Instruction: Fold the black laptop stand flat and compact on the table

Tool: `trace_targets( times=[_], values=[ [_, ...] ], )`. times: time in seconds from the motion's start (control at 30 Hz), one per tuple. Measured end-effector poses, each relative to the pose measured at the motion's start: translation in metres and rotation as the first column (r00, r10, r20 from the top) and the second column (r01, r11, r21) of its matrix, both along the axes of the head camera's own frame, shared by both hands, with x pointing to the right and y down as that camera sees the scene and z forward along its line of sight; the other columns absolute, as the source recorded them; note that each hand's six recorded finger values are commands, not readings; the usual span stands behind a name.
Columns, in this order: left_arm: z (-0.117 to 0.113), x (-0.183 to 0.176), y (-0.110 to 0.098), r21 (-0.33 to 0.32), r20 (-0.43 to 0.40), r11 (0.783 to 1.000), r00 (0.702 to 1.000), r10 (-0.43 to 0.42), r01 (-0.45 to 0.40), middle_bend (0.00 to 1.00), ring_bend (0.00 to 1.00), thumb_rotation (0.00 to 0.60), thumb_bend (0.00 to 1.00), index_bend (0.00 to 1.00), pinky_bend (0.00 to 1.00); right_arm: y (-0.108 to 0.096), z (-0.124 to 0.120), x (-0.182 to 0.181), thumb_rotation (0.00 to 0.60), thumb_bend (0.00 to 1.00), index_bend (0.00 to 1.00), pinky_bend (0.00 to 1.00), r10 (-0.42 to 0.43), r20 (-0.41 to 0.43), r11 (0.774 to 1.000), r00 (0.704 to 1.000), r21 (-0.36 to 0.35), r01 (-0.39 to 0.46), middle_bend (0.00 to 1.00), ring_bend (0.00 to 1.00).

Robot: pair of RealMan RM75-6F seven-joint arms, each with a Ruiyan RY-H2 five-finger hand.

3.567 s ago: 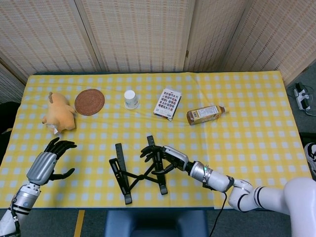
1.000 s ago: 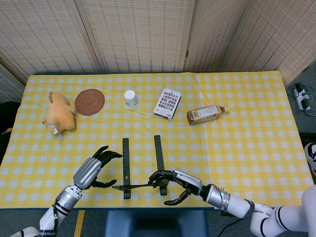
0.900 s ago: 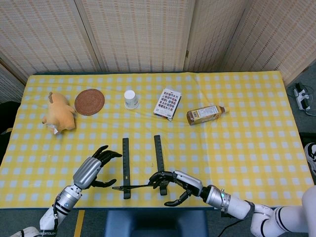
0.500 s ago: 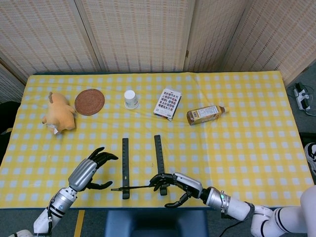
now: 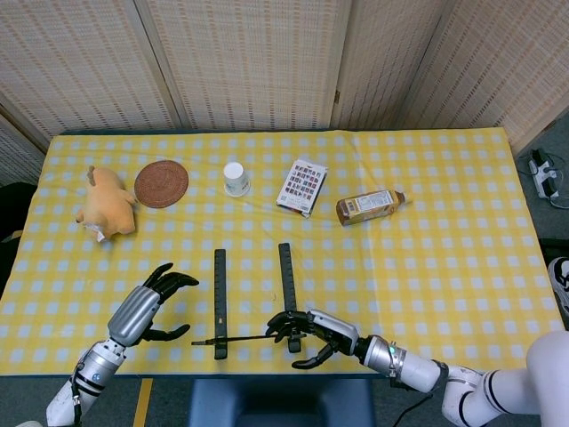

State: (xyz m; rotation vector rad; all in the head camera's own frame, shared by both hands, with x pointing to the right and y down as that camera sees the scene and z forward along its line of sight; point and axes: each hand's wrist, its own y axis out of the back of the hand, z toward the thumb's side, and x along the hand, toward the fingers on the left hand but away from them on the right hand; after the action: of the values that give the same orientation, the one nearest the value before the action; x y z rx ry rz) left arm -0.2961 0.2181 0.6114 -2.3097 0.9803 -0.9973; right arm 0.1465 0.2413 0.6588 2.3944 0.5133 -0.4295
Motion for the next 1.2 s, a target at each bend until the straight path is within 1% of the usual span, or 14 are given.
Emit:
trace_targets(
  times=[0.13,0.33,0.53,0.67,1.0,1.2],
  values=[
    [0.001,-0.001,-0.001,0.002,0.004,1.0,1.0,-0.004,0.004,0.28,0.21,0.6,0.27,0.26,0.09,0.001,0.005,0.001,0.6,0.25,0.25,0.13,0.021,-0.004,0.998,1.0,-0.052,-0.022,0.27,0.29],
    [0.002,-0.003,-0.003,0.003,0.006,1.0,1.0,-0.013,0.013,0.28,0.21,0.6,0.27,0.26,0.08,0.003,0.014,0.002,0.6,0.25,0.23,0.13,0.066,-0.014,0.984,0.998,-0.162,-0.068,0.26,0.29],
    [0.004,-0.005,-0.004,0.002,0.011,1.0,1.0,-0.02,0.02,0.28,0.21,0.6,0.27,0.26,0.08,0.009,0.02,0.001,0.6,0.25,0.22,0.13,0.095,-0.019,0.961,0.995,-0.261,-0.096,0.26,0.29],
    [0.004,-0.006,-0.005,0.003,0.01,1.0,1.0,-0.026,0.026,0.28,0.21,0.6,0.27,0.26,0.08,0.01,0.024,0.002,0.6,0.25,0.2,0.13,0.119,-0.03,0.94,0.992,-0.318,-0.123,0.25,0.29],
    [0.006,-0.007,-0.006,0.003,0.012,1.0,0.999,-0.03,0.03,0.28,0.21,0.6,0.27,0.26,0.08,0.013,0.029,0.01,0.6,0.25,0.19,0.13,0.167,-0.056,0.913,0.984,-0.368,-0.176,0.25,0.29],
    [0.007,-0.008,-0.007,0.0,0.017,1.0,1.0,-0.025,0.025,0.28,0.21,0.6,0.27,0.26,0.08,0.01,0.025,0.011,0.6,0.25,0.18,0.13,0.179,-0.043,0.92,0.983,-0.346,-0.183,0.25,0.28]
  ],
)
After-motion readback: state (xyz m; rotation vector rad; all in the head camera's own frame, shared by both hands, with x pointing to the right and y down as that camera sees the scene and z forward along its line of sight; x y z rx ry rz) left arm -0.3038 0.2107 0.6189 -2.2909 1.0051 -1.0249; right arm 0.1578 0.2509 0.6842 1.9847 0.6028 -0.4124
